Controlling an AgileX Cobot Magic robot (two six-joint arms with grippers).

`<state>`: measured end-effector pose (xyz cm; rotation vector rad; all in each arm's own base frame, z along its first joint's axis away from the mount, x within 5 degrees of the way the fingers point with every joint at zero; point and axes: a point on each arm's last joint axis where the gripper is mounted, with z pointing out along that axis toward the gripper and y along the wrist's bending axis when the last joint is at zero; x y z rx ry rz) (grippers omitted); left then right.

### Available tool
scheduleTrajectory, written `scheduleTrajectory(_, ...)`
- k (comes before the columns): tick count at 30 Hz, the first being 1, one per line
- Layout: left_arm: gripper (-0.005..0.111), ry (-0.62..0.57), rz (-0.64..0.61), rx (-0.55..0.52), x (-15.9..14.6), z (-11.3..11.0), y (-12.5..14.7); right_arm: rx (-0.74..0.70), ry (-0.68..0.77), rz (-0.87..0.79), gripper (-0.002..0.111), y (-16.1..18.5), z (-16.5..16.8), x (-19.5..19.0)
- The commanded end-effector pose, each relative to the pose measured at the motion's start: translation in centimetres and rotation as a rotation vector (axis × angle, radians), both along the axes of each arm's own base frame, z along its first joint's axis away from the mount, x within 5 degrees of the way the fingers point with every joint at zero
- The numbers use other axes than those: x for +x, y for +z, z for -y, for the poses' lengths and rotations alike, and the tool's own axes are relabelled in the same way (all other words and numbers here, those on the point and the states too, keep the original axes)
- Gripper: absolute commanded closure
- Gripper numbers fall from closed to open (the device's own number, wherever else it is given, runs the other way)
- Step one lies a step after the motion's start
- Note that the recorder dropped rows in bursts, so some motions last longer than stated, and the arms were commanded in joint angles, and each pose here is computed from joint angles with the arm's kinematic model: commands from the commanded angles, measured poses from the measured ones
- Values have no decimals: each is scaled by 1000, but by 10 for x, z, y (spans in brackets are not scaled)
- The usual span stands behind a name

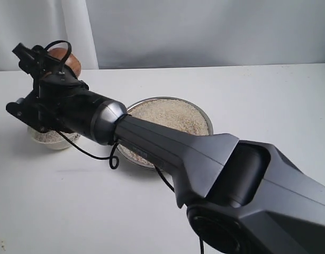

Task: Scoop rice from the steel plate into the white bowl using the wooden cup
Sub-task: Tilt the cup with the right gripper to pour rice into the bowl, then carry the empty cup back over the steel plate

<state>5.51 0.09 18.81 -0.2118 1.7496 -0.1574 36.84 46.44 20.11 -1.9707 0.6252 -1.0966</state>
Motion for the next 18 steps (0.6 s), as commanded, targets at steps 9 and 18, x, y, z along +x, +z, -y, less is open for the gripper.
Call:
scheduleTrajectory(9, 107, -6, 10, -7, 0, 0, 1, 659, -536, -453, 108, 64, 49, 0)
scheduleTrajectory(18, 107, -6, 10, -7, 0, 0, 1, 662, -837, -753, 108, 91, 127, 25)
